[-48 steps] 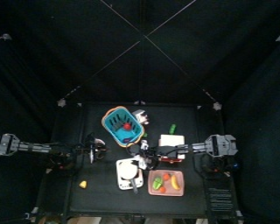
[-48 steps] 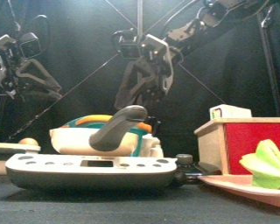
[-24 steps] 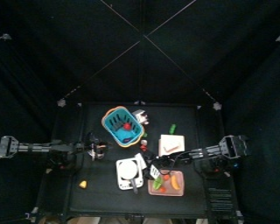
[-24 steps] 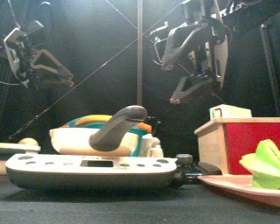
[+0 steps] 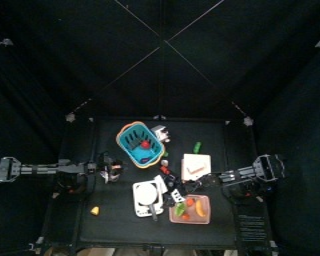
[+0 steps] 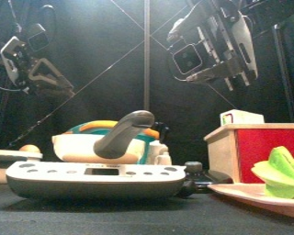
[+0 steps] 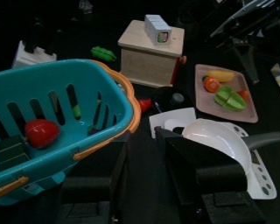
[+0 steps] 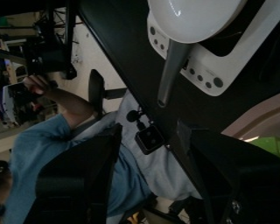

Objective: Grab starfruit

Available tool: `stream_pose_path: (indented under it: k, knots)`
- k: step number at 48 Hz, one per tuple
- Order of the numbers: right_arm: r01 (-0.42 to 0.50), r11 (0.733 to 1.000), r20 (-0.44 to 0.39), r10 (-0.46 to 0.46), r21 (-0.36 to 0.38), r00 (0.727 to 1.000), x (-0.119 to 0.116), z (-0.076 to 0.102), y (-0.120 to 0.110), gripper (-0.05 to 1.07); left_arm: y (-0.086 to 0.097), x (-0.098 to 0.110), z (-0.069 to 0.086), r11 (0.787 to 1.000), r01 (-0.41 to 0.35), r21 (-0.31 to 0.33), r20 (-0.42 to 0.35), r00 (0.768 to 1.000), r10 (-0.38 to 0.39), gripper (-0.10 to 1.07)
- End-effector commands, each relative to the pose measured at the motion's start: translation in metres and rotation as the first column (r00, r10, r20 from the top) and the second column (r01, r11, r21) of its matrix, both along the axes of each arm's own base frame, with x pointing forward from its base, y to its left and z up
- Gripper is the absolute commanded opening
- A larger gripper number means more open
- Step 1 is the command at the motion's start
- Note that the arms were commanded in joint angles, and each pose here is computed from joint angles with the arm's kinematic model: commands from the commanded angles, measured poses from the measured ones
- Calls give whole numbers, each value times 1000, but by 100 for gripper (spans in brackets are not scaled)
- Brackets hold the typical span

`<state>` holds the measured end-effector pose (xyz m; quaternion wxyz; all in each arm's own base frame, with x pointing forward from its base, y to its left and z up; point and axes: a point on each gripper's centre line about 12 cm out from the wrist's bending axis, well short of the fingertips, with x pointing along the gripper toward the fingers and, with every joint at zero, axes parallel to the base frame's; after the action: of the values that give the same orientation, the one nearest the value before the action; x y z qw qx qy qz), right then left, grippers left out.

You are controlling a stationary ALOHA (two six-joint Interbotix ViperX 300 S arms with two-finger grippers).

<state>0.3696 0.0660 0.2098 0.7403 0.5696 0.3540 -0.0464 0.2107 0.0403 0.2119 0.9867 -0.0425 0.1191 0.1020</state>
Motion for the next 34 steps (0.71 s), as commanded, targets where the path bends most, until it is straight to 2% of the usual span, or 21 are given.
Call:
stream_pose_path:
  k: [1, 4, 7, 13, 21, 28, 34]
  knots:
    - [33, 999, 38, -33, 2, 999, 3, 13, -11, 88, 1, 3, 8, 1000, -2, 10, 23, 1000, 2, 71]
    - [65, 998, 46, -65, -9, 997, 6, 14, -23, 88, 1, 3, 8, 1000, -2, 11, 21, 1000, 1, 71]
    - [81, 995, 72, -77, -57, 994, 9, 19, -34, 88, 1, 2, 7, 1000, -2, 11, 20, 1000, 2, 71]
    - [74, 987, 84, -62, -145, 995, 11, 21, -55, 88, 1, 2, 4, 1000, -2, 8, 13, 1000, 2, 71]
    - [73, 975, 82, -57, -211, 995, 14, 22, -73, 88, 1, 1, 3, 1000, -4, 3, 10, 1000, 4, 71]
    - [54, 971, 64, -41, -231, 997, 11, 28, -81, 88, 1, 0, 2, 1000, -4, -1, 6, 1000, 4, 71]
    - [22, 986, -45, -29, -163, 999, 4, 28, -81, 88, 1, 0, 1, 1000, -7, -5, 6, 1000, 7, 71]
